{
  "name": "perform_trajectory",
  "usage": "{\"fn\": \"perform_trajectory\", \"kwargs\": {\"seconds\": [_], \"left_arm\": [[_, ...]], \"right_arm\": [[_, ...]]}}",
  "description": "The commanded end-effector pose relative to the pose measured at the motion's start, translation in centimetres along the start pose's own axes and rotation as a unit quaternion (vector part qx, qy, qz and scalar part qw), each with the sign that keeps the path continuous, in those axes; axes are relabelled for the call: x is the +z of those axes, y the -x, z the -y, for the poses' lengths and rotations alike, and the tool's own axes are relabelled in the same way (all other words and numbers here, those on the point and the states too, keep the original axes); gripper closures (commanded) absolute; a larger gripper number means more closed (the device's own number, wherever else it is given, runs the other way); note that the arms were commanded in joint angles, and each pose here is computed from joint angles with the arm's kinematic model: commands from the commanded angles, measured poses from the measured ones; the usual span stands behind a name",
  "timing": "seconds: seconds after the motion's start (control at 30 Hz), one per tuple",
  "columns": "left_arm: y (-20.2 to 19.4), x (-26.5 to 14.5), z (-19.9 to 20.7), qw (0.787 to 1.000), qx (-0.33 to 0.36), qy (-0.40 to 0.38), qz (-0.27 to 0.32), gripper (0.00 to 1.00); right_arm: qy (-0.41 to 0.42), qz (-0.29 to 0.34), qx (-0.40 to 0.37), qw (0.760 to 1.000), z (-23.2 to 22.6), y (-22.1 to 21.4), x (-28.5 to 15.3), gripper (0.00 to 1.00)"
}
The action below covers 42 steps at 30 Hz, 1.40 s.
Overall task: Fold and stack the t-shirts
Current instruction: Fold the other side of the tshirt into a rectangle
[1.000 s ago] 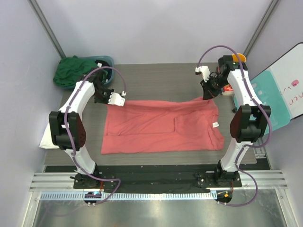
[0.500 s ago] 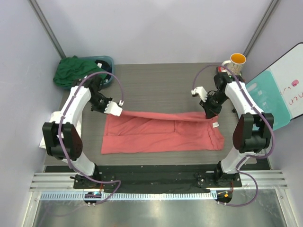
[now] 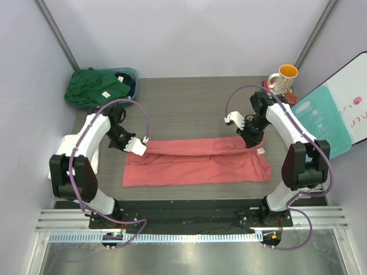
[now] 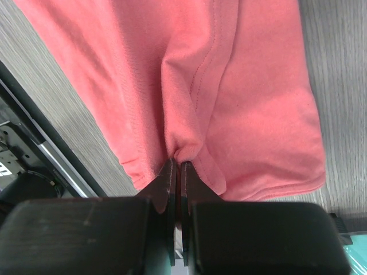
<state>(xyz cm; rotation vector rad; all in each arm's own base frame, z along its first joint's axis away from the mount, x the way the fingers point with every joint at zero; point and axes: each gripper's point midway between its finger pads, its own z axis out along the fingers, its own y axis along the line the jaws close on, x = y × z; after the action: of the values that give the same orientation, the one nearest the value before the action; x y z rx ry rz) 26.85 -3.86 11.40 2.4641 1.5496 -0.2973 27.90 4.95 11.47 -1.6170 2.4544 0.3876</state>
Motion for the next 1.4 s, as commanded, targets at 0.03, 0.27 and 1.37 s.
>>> {"fn": "perform_trajectory", "kwargs": {"seconds": [0.03,0.27,1.37], "left_arm": [[1.4,-1.1,2.5,0.999,0.003,-0.047,0.013,1.0],[1.9,-1.3,4.6,0.994,-0.006,-0.103,0.021,1.0],[-2.4,1.6,-9.2,0.989,-0.122,0.066,-0.052,0.64]], "right_arm": [[-0.018,-0.022,-0.033,0.999,-0.7,-1.0,-0.5,0.99],[-0.009,-0.028,-0.041,0.999,-1.5,-0.9,0.7,0.99],[-0.016,0.071,0.0,0.997,2.9,7.3,3.2,0.41]]}}
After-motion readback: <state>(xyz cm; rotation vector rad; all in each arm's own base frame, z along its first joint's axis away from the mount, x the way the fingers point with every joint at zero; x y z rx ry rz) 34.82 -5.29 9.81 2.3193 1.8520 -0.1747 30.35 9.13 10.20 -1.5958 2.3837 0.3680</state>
